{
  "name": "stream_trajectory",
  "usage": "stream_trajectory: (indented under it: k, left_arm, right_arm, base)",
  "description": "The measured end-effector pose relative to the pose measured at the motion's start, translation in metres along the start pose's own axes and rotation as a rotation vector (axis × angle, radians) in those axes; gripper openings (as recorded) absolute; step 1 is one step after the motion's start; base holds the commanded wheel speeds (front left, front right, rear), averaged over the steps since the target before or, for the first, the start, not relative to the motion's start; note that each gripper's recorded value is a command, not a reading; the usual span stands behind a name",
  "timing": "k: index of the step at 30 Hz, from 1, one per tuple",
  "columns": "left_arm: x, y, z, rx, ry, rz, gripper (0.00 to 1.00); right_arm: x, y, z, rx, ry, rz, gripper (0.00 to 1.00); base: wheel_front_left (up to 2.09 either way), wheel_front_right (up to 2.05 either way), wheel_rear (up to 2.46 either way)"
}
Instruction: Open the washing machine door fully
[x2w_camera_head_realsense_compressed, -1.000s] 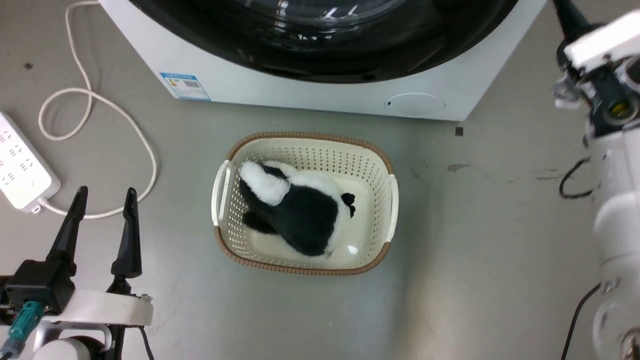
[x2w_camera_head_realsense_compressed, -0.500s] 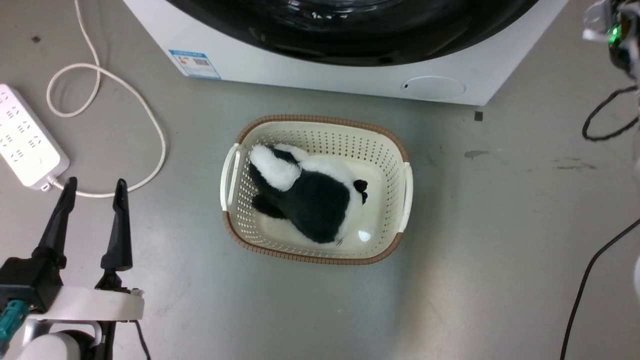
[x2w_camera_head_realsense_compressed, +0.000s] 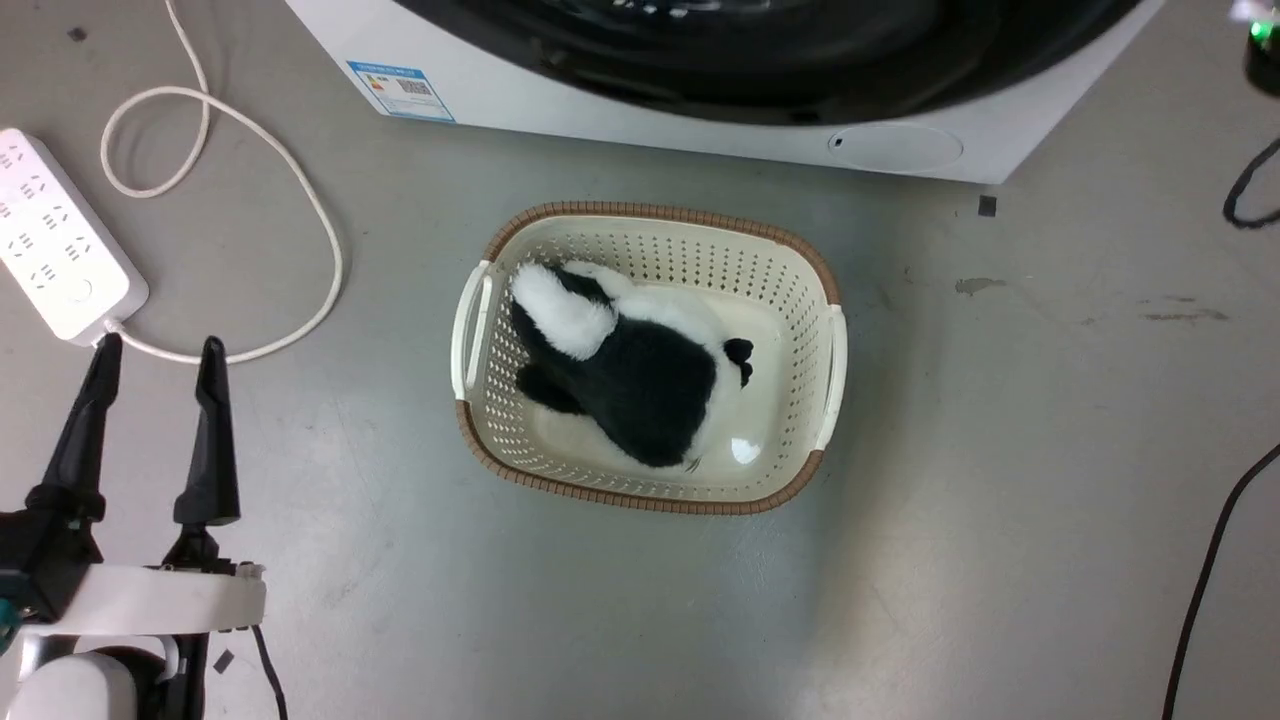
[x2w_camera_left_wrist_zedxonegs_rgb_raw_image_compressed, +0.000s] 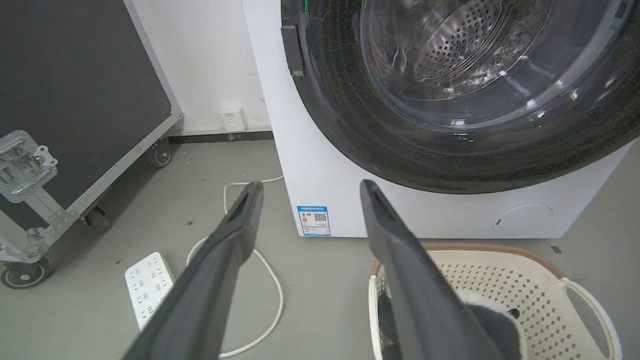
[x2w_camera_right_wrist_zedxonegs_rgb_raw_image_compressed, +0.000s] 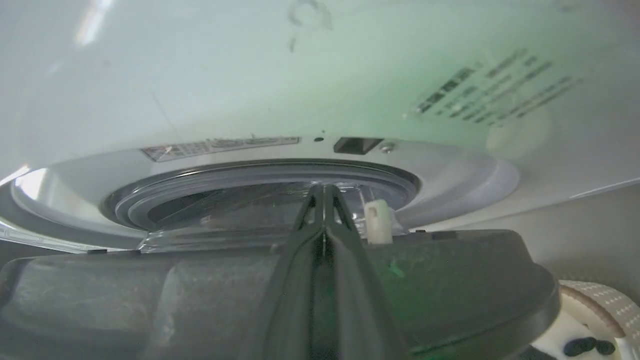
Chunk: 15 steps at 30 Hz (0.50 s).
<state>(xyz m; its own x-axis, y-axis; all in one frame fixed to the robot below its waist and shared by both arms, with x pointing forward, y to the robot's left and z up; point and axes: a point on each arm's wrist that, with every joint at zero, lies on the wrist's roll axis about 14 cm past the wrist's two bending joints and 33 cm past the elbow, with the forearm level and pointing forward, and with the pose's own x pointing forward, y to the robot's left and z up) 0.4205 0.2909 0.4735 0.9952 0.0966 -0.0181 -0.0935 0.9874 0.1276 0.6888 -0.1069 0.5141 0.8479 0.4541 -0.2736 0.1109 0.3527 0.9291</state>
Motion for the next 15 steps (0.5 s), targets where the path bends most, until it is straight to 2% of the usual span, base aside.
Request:
stream_trajectory:
  k: [9,15]
  left_arm:
    - [-0.007,-0.005,0.028,-0.013,-0.079,-0.004,1.00]
    - [-0.016,-0.016,0.043,-0.026,-0.121,-0.023,1.00]
  right_arm:
    - [-0.034,-0.024,-0.038,0.010,0.118,-0.081,0.00]
    - [-0.059,-0.013,-0.053,0.006,0.154,-0.060,0.00]
  base:
    - [0.00,0.00,0.00]
    - [0.00,0.00,0.00]
